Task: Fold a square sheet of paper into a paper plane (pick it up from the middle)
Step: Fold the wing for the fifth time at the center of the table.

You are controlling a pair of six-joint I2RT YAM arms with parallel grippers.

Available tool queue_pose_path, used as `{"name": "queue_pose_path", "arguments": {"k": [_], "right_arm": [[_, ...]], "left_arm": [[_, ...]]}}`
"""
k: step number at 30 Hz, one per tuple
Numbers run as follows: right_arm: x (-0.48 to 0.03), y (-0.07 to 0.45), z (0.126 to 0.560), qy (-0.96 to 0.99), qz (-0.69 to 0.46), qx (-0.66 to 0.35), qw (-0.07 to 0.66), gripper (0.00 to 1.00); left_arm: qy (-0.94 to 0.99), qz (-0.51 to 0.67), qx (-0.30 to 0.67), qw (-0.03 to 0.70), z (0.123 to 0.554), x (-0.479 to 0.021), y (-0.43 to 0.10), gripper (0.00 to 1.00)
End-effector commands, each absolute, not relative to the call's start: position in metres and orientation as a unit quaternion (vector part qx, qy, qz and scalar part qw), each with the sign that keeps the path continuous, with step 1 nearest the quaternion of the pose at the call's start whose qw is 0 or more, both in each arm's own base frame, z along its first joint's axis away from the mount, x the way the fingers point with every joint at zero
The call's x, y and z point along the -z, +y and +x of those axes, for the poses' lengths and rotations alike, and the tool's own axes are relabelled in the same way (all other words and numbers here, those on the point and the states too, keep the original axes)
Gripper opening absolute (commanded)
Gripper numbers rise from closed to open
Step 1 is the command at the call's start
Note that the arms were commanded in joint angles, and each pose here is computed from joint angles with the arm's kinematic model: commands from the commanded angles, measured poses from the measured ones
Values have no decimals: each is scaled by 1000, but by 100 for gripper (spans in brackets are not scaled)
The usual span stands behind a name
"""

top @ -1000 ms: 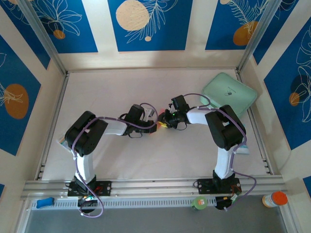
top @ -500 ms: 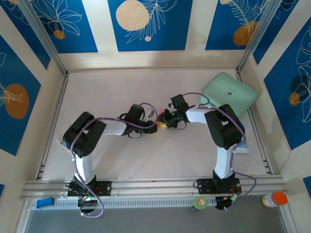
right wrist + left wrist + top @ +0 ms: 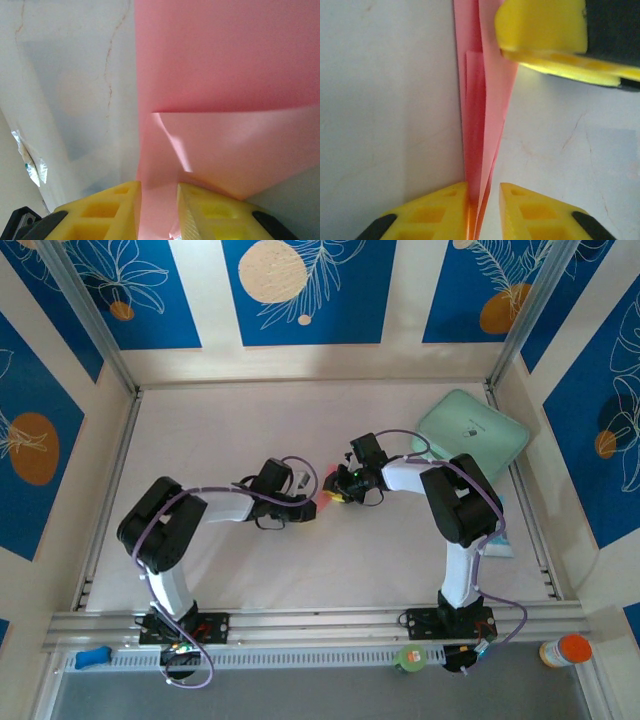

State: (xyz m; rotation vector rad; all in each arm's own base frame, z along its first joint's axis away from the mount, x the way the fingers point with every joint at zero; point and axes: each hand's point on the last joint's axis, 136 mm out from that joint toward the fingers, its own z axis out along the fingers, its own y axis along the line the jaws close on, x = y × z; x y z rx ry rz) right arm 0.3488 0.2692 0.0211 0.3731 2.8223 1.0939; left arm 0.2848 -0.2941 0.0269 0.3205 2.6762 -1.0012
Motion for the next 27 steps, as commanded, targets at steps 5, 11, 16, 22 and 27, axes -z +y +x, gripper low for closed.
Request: {"name": "queue_pose_path", "arguments": {"k": [5,11,16,22,27], "right_arm": [[13,252,334,945,135,-297,11,27],[15,253,333,946,135,-295,6,25],[17,253,333,946,136,-293,1,24],[16,255,333,946,133,-295,0,24],[16,255,332,946,133,-295,-2,23]], "left_arm": [[932,95,318,144,281,-54,-271,32],[916,92,345,182,296,-82,-282,28],[901,97,383,180,302,-89,-300,23],[895,100,403,161,301,-80,-314,18],[897,99,404,146,303,-70,-321,15]]}}
